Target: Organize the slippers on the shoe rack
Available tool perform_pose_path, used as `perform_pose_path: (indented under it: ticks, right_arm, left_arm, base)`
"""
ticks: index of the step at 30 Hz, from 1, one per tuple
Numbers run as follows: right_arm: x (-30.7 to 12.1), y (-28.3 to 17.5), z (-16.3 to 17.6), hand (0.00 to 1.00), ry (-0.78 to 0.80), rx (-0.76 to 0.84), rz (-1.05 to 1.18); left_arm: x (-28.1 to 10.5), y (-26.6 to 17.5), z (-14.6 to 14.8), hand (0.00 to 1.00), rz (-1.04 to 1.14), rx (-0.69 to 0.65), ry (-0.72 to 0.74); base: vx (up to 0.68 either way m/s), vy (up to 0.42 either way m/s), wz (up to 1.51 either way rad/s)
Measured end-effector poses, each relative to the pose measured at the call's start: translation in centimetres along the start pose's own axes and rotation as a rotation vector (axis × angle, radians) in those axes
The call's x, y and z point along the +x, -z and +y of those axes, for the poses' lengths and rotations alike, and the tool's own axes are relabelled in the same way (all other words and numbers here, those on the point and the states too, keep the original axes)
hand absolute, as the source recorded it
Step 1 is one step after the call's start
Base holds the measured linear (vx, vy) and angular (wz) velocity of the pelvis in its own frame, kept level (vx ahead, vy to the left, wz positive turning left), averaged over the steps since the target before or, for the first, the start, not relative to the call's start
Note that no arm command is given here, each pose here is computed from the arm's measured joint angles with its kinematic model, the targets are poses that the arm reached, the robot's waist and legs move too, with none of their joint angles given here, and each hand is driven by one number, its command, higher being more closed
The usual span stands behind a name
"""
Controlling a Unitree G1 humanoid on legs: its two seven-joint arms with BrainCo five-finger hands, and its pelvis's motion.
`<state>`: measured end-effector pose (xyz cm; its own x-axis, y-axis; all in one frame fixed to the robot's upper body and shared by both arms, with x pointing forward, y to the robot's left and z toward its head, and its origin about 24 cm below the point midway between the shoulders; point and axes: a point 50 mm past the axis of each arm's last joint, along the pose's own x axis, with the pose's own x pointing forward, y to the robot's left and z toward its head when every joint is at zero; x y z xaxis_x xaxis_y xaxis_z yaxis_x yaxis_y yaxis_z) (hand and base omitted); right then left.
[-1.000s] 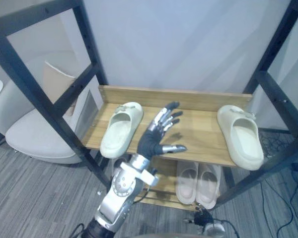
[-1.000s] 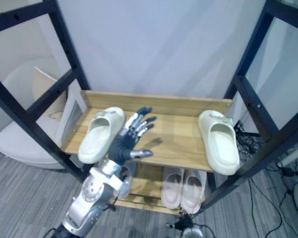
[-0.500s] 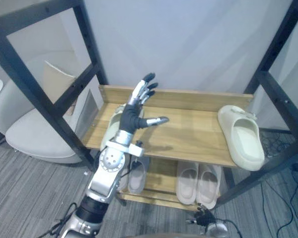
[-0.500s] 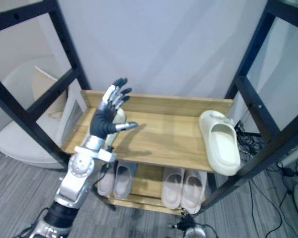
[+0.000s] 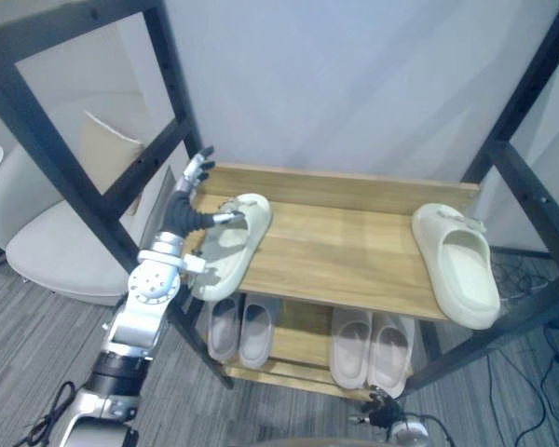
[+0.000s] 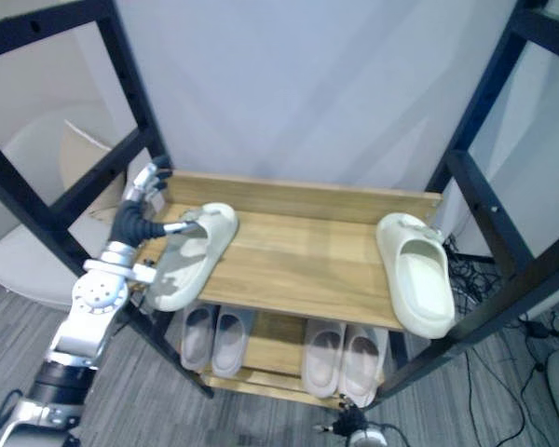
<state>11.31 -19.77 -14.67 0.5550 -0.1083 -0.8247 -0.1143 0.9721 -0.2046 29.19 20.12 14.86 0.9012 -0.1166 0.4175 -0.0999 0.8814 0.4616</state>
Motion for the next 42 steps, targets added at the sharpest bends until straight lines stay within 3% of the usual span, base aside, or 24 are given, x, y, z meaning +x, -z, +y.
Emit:
perform_pose_path:
  ticks: [18, 31, 32, 42]
  right_arm:
    - [-0.3, 0.3, -0.6, 0.00, 0.023, 0.016, -0.006]
    - [-0.4, 0.4, -0.5, 0.00, 0.024, -0.010, -0.002]
    - [-0.4, 0.4, -0.5, 0.00, 0.024, -0.010, -0.002]
    - [-0.5, 0.4, -0.6, 0.00, 0.025, -0.004, -0.005]
  left_arm:
    - [-0.2, 1.3, 0.7, 0.00, 0.050, 0.307, 0.027]
    - [1.3, 2.7, 0.4, 0.00, 0.135, 0.375, 0.041]
    - [1.4, 2.7, 0.4, 1.00, 0.139, 0.382, 0.042]
    - [2.6, 2.9, 0.0, 1.00, 0.168, 0.435, 0.099]
  base:
    - [0.00, 0.014, -0.03]
    - [0.00, 0.008, -0.05]
    - [0.00, 0.000, 0.00]
    - [-0.01, 0.003, -0.01]
